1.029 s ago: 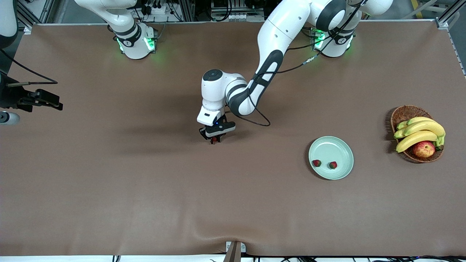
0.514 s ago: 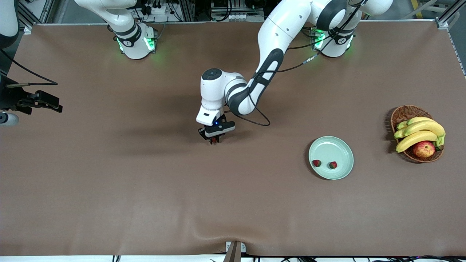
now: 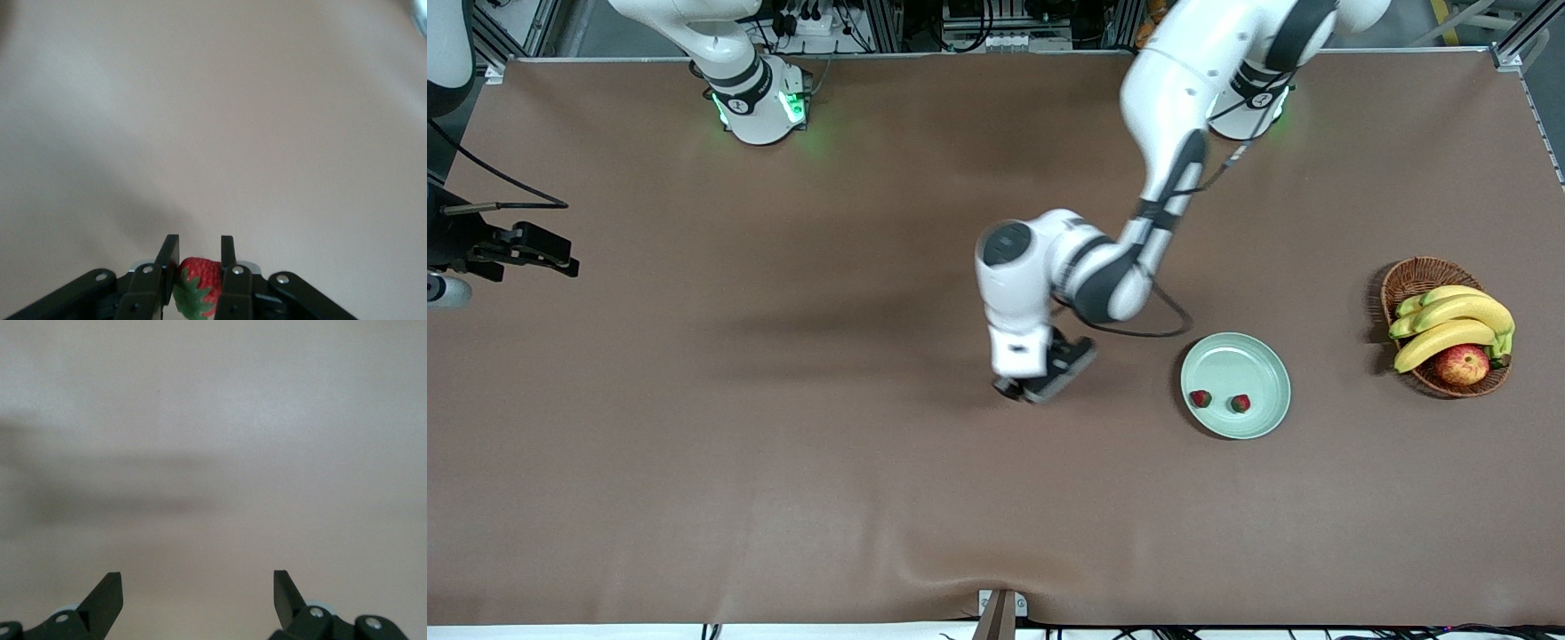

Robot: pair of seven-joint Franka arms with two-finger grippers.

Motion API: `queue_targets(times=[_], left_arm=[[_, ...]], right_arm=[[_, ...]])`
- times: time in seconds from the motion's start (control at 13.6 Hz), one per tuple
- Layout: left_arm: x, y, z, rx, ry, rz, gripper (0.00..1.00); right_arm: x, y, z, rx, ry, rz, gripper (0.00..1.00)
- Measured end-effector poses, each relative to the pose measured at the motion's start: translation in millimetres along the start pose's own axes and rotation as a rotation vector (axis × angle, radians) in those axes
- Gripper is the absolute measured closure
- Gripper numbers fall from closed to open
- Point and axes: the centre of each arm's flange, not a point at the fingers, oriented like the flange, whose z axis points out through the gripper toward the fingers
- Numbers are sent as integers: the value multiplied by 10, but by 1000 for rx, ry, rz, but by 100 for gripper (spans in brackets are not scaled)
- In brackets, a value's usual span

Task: Collect all strawberries into plate
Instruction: 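Carry the strawberry over the plate and open the left gripper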

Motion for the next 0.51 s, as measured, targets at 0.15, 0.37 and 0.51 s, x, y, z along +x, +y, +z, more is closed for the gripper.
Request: queue_targets(times=[0.15, 0.37, 0.51], left_arm=[[824, -163, -7, 77, 0, -123, 70], [1999, -618, 216, 192, -29, -297, 70], [2496, -938, 400, 259, -60, -383, 70]], right_arm=[[1, 2, -5, -1, 2, 0, 0], [0, 9, -10, -1, 4, 1, 0], [-1, 14, -14, -1, 5, 2, 0]])
